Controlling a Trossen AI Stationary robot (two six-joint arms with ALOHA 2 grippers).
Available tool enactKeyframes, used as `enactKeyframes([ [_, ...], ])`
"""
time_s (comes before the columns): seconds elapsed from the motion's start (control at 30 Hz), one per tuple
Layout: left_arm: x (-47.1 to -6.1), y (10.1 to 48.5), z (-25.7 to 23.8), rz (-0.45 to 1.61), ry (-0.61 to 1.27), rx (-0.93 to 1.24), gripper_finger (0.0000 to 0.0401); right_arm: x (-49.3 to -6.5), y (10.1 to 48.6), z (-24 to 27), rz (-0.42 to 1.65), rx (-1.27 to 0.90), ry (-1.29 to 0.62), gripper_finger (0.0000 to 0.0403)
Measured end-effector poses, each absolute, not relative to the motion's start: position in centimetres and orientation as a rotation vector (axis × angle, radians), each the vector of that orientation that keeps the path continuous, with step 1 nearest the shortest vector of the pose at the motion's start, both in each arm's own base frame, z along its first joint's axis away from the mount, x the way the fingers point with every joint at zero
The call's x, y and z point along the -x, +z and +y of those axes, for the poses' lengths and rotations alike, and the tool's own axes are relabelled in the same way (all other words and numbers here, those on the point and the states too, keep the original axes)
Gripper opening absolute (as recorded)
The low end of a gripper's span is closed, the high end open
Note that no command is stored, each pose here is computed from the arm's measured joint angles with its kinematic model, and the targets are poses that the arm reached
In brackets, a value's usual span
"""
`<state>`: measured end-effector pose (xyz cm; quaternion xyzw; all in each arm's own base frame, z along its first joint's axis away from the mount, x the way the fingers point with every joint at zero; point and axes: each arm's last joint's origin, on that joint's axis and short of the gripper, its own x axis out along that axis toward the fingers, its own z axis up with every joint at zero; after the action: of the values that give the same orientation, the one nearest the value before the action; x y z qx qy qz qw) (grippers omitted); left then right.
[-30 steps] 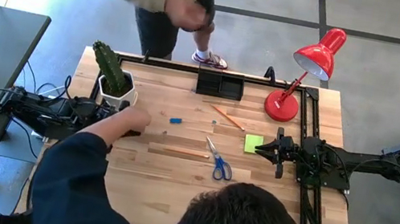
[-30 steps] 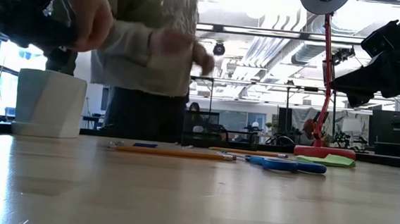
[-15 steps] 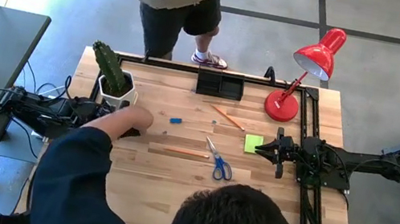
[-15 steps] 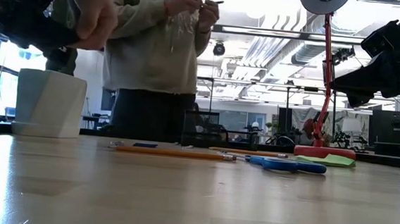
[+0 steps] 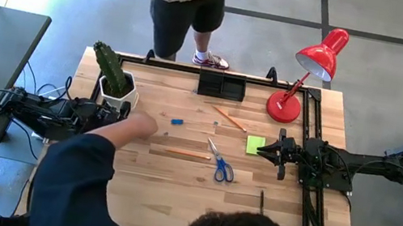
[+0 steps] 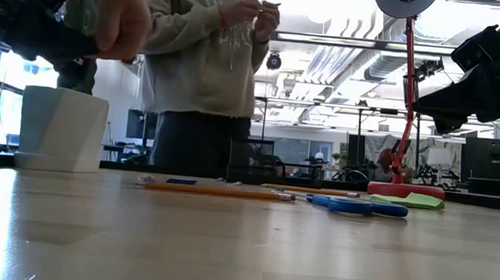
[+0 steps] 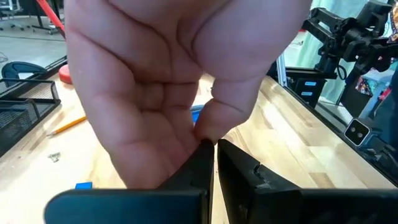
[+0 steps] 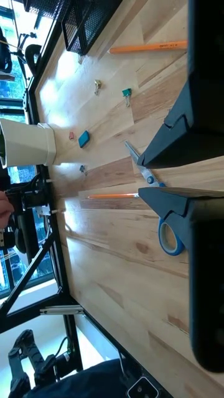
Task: Pick and place office supplies into organizer
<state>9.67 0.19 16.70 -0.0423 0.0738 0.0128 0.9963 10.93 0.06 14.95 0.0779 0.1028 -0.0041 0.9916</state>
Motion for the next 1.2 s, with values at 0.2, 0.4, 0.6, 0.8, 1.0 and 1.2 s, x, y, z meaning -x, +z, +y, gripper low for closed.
enactKeyframes([
  [0.2,-9.67,16.70,0.19,0.148,0.027,0.085,0.0012,-10.92,14.93,0.06,0.206,-0.156,-0.008,0.0053],
  [0.4,-9.68,16.75,0.17,0.143,0.021,0.084,0.0012,-10.93,14.95,0.05,0.206,-0.156,-0.008,0.0053],
  [0.6,-9.67,16.71,0.15,0.147,0.013,0.085,0.0012,-10.93,14.95,0.05,0.206,-0.156,-0.008,0.0053],
  [0.8,-9.67,16.77,0.07,0.144,-0.014,0.087,0.0012,-10.92,14.94,0.05,0.206,-0.156,-0.008,0.0053],
  [1.0,-9.67,16.71,0.11,0.148,-0.001,0.086,0.0012,-10.93,14.95,0.05,0.206,-0.156,-0.008,0.0053],
  [1.2,-9.67,16.70,0.11,0.149,-0.002,0.087,0.0012,-10.93,14.94,0.05,0.206,-0.156,-0.008,0.0053],
])
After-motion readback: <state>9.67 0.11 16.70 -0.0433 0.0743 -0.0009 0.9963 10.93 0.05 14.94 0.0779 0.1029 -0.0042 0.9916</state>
